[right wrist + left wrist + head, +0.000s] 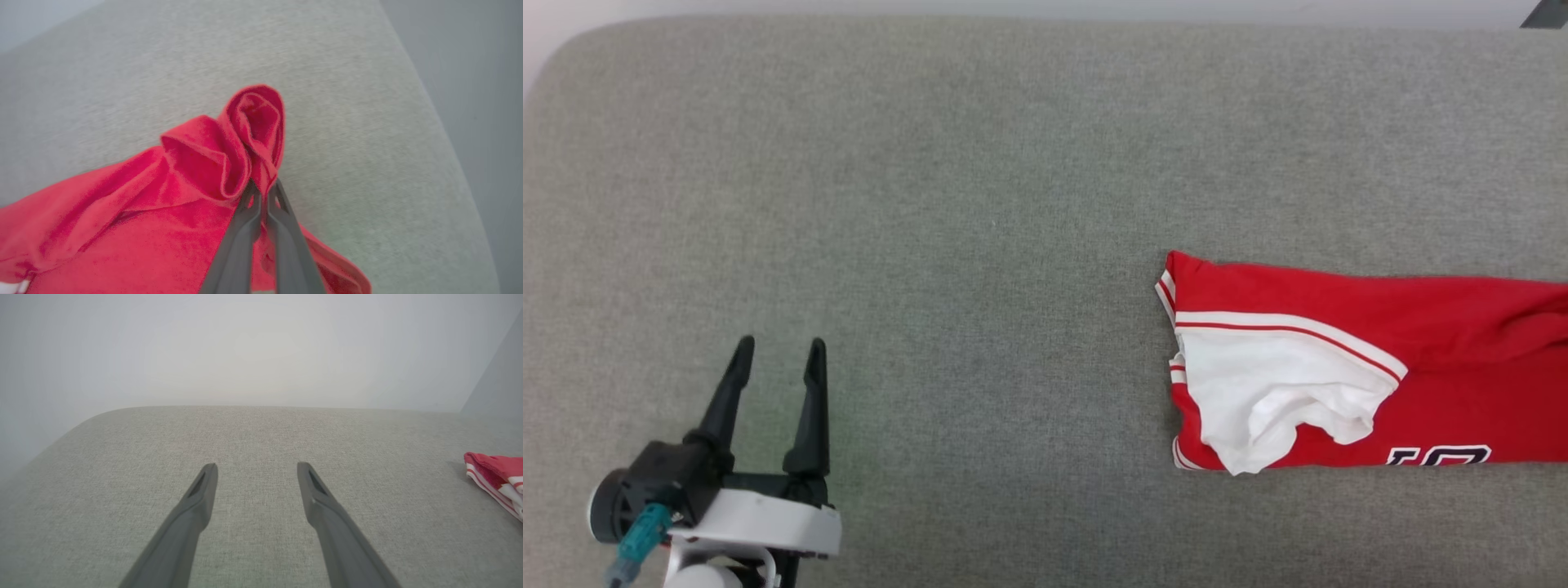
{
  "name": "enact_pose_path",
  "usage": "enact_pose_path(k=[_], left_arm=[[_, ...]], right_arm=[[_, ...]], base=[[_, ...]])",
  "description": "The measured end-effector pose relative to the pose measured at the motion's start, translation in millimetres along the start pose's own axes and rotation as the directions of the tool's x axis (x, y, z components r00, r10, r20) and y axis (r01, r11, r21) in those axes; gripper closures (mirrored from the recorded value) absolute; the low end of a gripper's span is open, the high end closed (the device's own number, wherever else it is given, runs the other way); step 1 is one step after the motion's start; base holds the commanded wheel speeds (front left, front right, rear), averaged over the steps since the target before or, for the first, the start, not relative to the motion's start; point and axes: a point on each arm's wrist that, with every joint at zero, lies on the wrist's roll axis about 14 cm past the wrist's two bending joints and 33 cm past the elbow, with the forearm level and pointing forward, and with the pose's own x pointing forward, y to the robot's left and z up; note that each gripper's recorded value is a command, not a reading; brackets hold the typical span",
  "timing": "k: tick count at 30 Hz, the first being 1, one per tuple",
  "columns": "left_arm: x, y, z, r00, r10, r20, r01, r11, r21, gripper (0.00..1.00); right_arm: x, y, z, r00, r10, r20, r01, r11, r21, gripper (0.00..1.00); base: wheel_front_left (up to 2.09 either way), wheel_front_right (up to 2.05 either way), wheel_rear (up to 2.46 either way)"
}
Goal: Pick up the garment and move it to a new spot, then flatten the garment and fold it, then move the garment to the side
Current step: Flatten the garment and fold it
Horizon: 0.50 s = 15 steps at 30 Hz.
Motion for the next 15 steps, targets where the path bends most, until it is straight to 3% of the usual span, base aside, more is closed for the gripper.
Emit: enact_pose_path(k=[4,8,15], left_arm=[[-4,-4,0,1.000,-0.008,-0.002,0.008,1.000,-0.010,0.00],[-8,-6,4,1.000,-0.008,0.008,0.009,1.000,-0.023,0.00],[-20,-6,3,1.000,0.008,0.001,-0.008,0.999,-0.052,0.00]], right_arm=[[-11,55,-8,0.986,0.162,-0.032,-0.164,0.985,-0.055,1.00],[-33,104,-18,0.951,0.295,-0.091,-0.306,0.938,-0.164,1.00],[-66,203,-39,0.826,0.531,-0.190,-0.564,0.773,-0.289,1.00]], base=[[0.00,0.00,0.00],[0.00,0.00,0.00],[0.00,0.00,0.00]])
